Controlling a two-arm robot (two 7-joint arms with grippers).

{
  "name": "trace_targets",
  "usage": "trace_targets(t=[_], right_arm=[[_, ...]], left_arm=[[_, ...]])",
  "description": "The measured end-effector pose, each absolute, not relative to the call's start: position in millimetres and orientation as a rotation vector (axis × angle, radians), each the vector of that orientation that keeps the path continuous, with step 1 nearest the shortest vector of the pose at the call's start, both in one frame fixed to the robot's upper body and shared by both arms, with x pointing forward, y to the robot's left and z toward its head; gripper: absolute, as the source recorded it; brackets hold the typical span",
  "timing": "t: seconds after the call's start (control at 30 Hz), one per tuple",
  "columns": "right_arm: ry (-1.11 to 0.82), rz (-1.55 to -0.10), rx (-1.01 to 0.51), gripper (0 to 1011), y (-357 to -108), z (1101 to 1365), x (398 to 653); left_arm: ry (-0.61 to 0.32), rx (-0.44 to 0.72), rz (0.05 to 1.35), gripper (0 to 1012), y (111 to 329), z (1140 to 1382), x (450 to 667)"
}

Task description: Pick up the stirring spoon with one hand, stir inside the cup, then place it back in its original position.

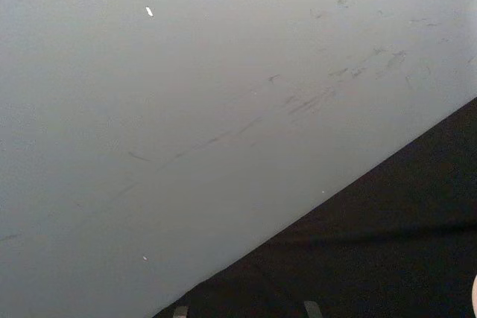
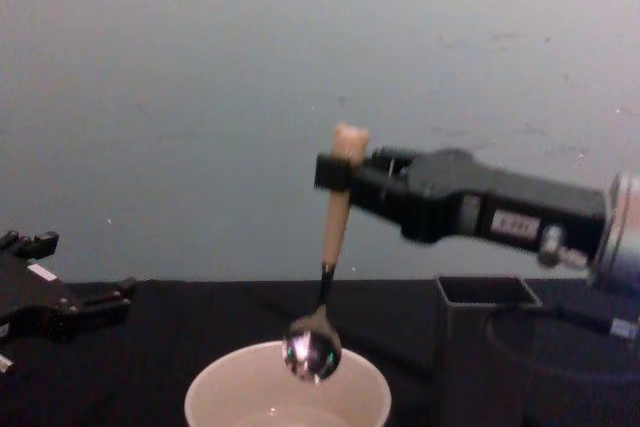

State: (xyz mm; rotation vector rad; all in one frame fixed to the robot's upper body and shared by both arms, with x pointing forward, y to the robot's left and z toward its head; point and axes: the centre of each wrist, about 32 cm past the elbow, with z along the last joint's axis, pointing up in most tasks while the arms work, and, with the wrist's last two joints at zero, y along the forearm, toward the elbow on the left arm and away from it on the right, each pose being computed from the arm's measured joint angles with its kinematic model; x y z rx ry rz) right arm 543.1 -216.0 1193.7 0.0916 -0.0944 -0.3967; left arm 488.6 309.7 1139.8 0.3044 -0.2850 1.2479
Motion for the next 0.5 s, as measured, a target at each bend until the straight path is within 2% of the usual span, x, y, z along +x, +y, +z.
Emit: trace_targets(t=[0.5], right_arm=[[-0.131,-0.373,0.016,188,-196.6,1158.6,557.7]], left_arm=[[-0.285,0.305,1.248,1001,309.7,1139.7,488.6]])
